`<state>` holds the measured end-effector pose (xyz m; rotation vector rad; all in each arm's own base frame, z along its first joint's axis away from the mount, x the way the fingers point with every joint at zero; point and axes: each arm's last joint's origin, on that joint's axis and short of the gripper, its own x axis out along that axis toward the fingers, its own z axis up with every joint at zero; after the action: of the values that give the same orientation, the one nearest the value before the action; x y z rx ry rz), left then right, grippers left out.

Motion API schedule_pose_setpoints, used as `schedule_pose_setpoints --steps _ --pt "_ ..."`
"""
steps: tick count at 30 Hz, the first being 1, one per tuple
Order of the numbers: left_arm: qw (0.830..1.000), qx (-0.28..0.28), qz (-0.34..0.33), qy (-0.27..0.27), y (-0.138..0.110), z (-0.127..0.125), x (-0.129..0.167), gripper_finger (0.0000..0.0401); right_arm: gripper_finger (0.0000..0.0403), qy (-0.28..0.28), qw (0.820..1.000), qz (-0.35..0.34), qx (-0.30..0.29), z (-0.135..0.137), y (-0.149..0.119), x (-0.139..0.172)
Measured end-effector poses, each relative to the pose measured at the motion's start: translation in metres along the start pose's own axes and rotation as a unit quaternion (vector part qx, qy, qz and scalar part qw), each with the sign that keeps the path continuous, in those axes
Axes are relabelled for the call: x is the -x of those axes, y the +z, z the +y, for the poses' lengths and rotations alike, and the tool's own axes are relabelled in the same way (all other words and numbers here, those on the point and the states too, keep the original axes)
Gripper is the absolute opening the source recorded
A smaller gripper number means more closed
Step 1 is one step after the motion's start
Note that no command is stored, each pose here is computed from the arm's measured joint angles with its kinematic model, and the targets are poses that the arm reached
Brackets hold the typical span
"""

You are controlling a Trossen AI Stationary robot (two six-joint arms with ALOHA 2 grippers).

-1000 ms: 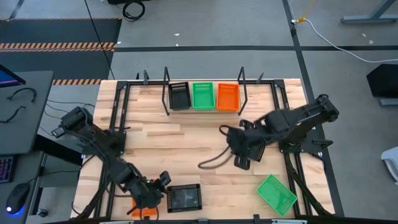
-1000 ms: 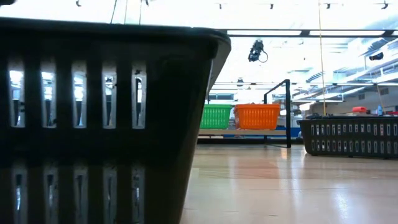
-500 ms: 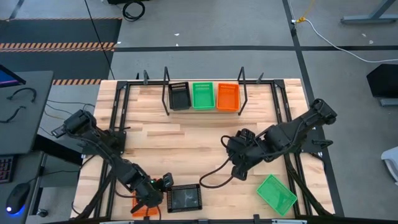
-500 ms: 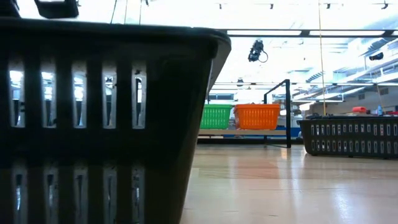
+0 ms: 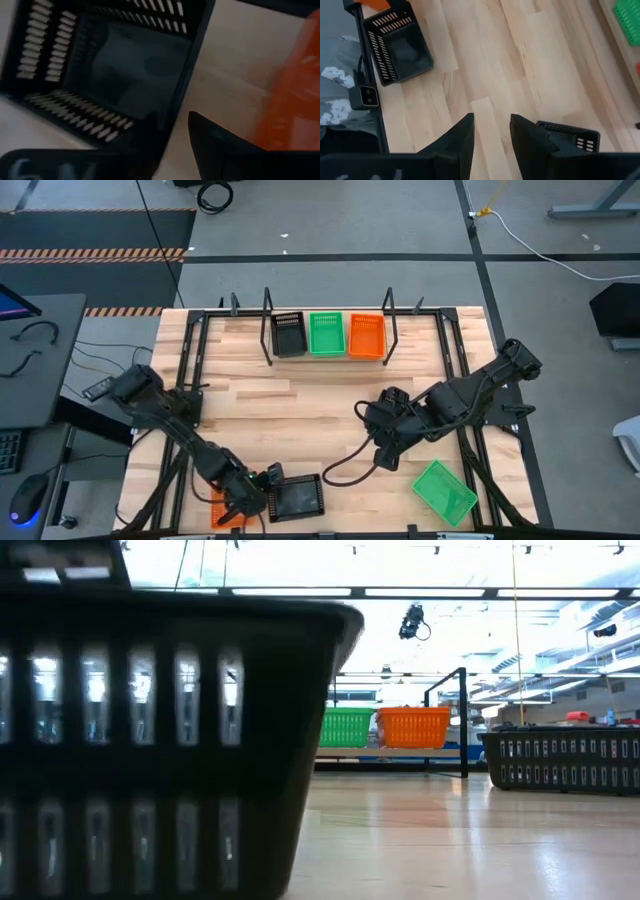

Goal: Stack baskets on shelf by color
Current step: Stack the bottom black bin on the black bin on the shelf

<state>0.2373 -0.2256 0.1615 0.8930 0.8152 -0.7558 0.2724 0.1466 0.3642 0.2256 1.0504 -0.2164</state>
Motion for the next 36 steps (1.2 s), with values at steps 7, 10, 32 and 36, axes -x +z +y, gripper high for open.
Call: schedule_pose_setpoints --steps 7,10,32,36 --pt "1.0 0.013 0.001 0.015 -0.002 0.003 -0.023 0.0117 0.013 -0.004 1.0 -0.003 0.017 0.0 0.0 0.0" --pt "0.998 0.032 0.011 0.053 -0.002 0.007 -0.023 0.0113 0.013 -0.005 1.0 -0.002 0.019 0.0 0.0 0.0" --pt "0.952 0.181 0.147 0.199 -0.007 0.095 0.012 0.0004 0.013 -0.043 0.998 -0.005 0.049 0.001 -0.011 -0.015" --pt "0.928 0.262 0.175 0.201 -0.035 0.122 0.029 0.0003 0.013 -0.067 0.996 0.007 0.055 0.0 -0.022 -0.029"
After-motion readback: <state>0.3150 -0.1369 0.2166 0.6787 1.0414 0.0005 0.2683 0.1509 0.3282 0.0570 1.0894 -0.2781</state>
